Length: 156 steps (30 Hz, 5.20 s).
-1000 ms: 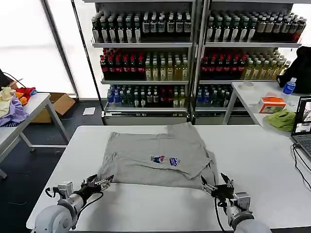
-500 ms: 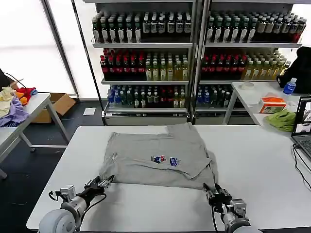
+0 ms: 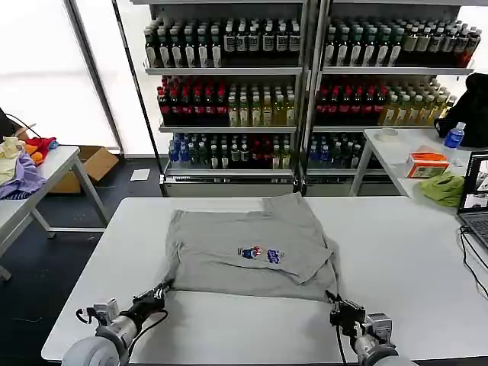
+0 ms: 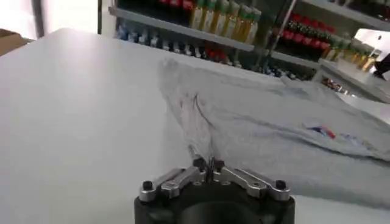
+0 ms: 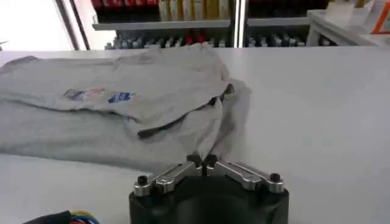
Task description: Fold and organize the clothes.
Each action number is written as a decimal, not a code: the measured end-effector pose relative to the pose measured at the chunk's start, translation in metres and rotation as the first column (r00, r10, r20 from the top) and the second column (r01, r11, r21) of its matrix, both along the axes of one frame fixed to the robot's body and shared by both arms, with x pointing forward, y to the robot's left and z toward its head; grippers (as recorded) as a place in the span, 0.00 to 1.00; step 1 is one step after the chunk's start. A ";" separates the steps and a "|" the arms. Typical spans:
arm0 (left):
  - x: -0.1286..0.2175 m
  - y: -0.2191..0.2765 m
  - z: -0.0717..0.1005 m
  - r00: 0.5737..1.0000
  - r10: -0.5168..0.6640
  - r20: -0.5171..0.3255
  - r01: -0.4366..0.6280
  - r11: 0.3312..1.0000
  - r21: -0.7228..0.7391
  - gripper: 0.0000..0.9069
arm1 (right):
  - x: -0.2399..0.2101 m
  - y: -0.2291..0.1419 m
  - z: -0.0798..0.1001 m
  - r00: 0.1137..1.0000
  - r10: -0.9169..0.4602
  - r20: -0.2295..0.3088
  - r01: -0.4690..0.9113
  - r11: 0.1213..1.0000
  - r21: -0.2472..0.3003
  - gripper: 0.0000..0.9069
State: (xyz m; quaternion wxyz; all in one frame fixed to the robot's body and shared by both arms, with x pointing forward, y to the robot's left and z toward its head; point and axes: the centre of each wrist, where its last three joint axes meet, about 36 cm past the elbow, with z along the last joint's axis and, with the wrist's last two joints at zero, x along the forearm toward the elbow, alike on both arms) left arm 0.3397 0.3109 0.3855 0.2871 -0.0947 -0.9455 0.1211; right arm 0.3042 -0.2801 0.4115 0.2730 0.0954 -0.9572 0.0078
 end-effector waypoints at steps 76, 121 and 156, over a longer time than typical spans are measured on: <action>0.177 0.060 0.012 0.988 -0.156 0.009 0.152 0.972 0.178 1.00 | 0.313 0.005 -0.013 0.980 0.197 0.016 -0.198 0.977 0.085 1.00; 0.152 0.062 0.007 0.990 -0.139 0.020 0.134 0.980 0.145 0.03 | 0.298 0.020 -0.004 0.988 0.140 0.058 -0.150 0.955 0.255 0.00; 0.014 0.044 0.056 0.981 -0.175 0.080 0.160 0.972 0.170 0.03 | 0.067 -0.046 0.017 0.988 0.126 0.089 -0.148 0.935 0.322 0.00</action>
